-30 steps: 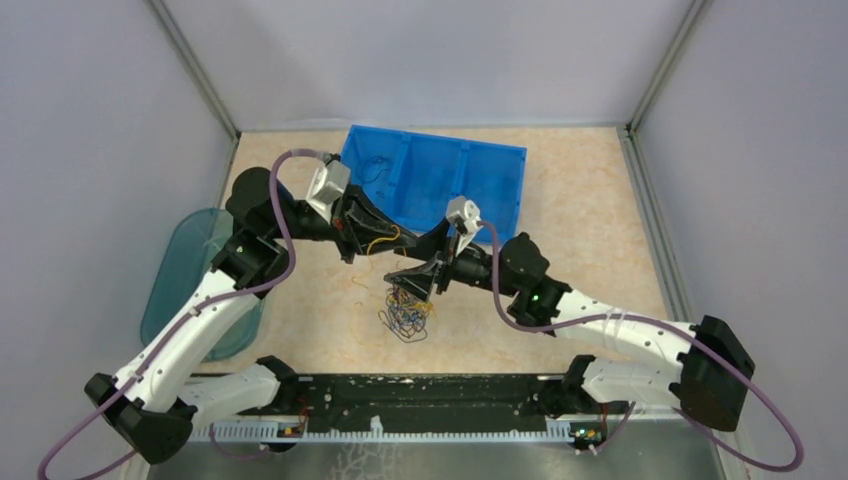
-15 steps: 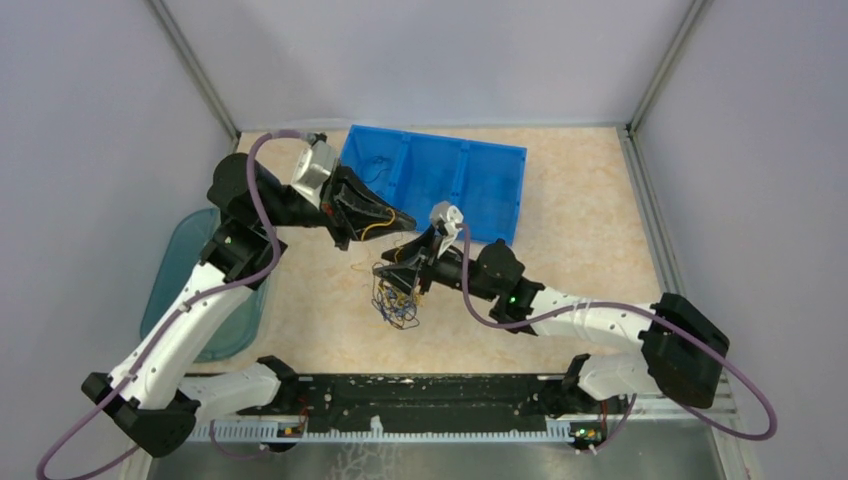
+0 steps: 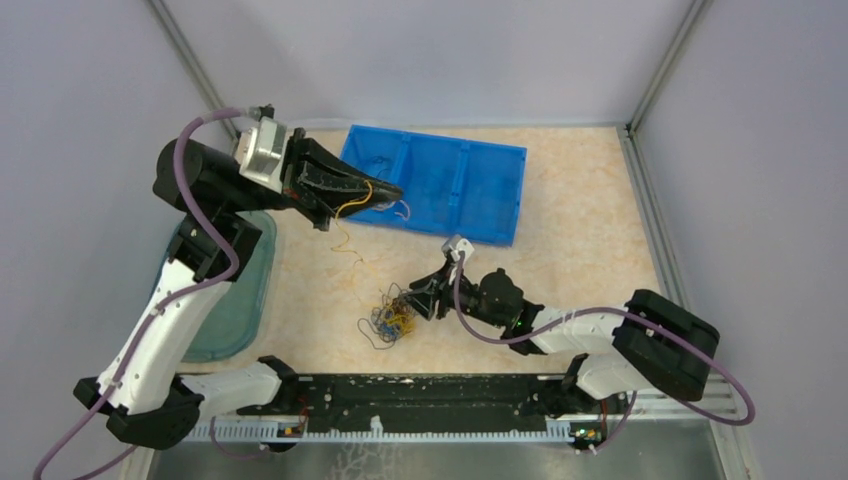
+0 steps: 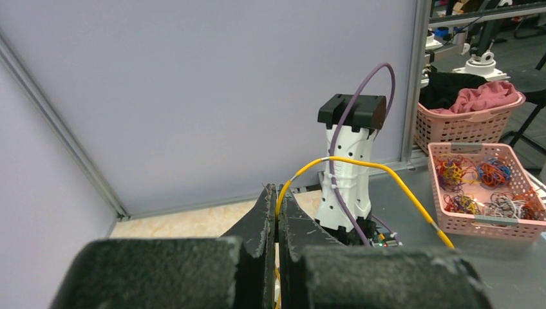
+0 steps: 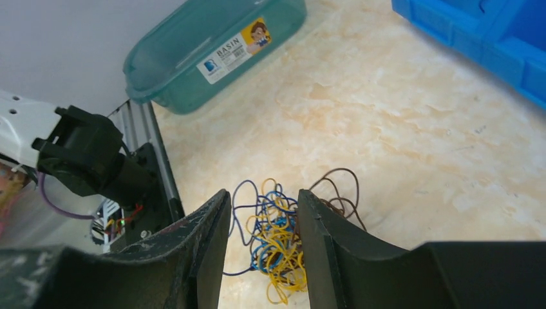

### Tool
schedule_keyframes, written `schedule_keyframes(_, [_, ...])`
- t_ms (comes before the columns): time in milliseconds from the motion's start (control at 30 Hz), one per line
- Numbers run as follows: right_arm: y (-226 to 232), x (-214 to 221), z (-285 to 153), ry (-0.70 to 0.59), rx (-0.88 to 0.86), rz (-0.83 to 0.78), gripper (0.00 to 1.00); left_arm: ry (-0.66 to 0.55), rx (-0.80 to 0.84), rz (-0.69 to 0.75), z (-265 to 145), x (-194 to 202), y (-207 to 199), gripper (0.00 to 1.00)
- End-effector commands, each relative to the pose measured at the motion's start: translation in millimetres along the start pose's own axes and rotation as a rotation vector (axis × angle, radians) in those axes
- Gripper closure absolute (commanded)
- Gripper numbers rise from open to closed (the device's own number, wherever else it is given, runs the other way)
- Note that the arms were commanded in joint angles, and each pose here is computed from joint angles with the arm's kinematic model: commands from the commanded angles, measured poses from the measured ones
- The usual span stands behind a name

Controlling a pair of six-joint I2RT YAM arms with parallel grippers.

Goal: Untangle the cables
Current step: Untie the cable, then place the cable in the bin.

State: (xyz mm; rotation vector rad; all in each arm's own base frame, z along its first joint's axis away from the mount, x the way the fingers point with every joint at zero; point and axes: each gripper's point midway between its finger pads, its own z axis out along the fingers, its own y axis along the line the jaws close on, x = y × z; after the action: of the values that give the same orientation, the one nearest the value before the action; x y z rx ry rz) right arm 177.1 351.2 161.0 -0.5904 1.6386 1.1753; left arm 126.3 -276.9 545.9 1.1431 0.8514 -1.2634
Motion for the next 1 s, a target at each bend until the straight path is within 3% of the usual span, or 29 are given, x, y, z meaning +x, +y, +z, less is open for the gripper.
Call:
schedule_keyframes(0, [2, -21, -1, -0.106, 0.014, 0.0, 0.54, -0.014, -0.028, 0.046, 1, -12, 7, 1.0])
schedule_keyframes(267, [-7, -88, -37, -0.256, 0.169, -0.066, 0.3, 0.041, -0.128, 0.013, -4, 29, 28, 1.0])
schedule_keyframes(500, [40, -167, -79, -0.348, 0.034, -0.223, 0.05, 0.126, -0.188, -0.07, -17, 91, 35, 1.0])
schedule_keyframes(733, [63, -203, -88, -0.373, -0.008, -0.275, 0.02, 0.208, -0.247, -0.092, -25, 143, 53, 1.0])
schedule_keyframes(800, [40, -206, -89, -0.376, 0.124, -0.26, 0.07, 0.236, -0.284, -0.074, -26, 158, 67, 1.0])
schedule_keyframes(967, [-77, -195, -144, -0.39, 0.833, -0.17, 0.15, 0.289, -0.316, -0.056, -17, 192, 105, 1.0])
